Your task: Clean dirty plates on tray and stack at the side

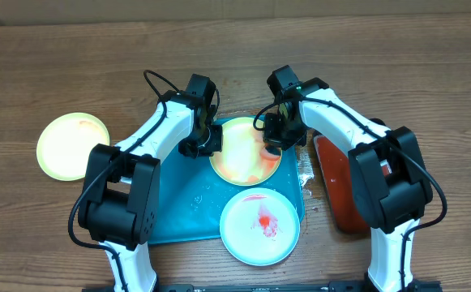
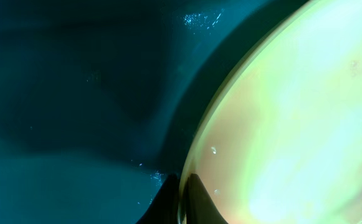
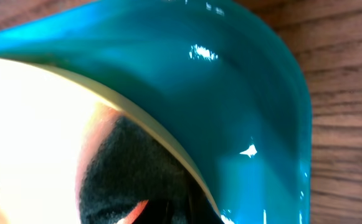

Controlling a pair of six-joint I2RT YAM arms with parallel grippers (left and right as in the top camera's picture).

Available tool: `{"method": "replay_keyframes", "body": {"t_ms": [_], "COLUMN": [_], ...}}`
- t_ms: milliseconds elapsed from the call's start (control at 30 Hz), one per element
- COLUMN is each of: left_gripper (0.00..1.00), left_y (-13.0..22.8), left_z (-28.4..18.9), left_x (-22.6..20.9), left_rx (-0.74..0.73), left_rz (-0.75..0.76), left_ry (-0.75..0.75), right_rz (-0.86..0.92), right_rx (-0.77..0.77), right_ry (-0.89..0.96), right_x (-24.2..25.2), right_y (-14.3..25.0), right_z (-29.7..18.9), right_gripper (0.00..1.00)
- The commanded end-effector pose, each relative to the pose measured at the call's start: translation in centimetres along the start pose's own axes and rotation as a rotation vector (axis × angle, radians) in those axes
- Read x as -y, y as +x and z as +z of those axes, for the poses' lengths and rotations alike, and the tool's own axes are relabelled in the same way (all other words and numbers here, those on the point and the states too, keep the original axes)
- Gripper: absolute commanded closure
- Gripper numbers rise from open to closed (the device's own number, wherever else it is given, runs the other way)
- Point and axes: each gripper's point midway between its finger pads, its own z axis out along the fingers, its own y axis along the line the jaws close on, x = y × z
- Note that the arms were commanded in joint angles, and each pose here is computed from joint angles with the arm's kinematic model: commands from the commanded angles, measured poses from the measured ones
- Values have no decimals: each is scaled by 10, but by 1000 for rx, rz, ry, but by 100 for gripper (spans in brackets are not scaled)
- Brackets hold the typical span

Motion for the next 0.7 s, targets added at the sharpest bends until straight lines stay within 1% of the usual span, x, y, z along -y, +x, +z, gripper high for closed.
{"method": "replay_keyframes", "body": {"t_ms": [0, 200, 333, 533, 667], "left_gripper": [96, 96, 96, 95, 95], "left_y": [9, 10, 10, 10, 9], "left_z": [11, 11, 11, 11, 11], "left_x": [-31, -31, -31, -31, -31], "left_rx": [-32, -36, -36, -35, -33], "left_rz": [-35, -41, -43, -43, -43], "left_ry": [-130, -131, -131, -131, -131], "right_rz": [-45, -72, -80, -81, -80], "right_rx": [43, 150, 205, 200, 179], "right_ry": [130, 59, 24, 27, 41], "right_x": [22, -14, -28, -29, -27], "right_y": [-16, -45, -60, -59, -53], "right_z": [5, -25, -44, -48, -60], "right_gripper": [96, 96, 96, 96, 96]}}
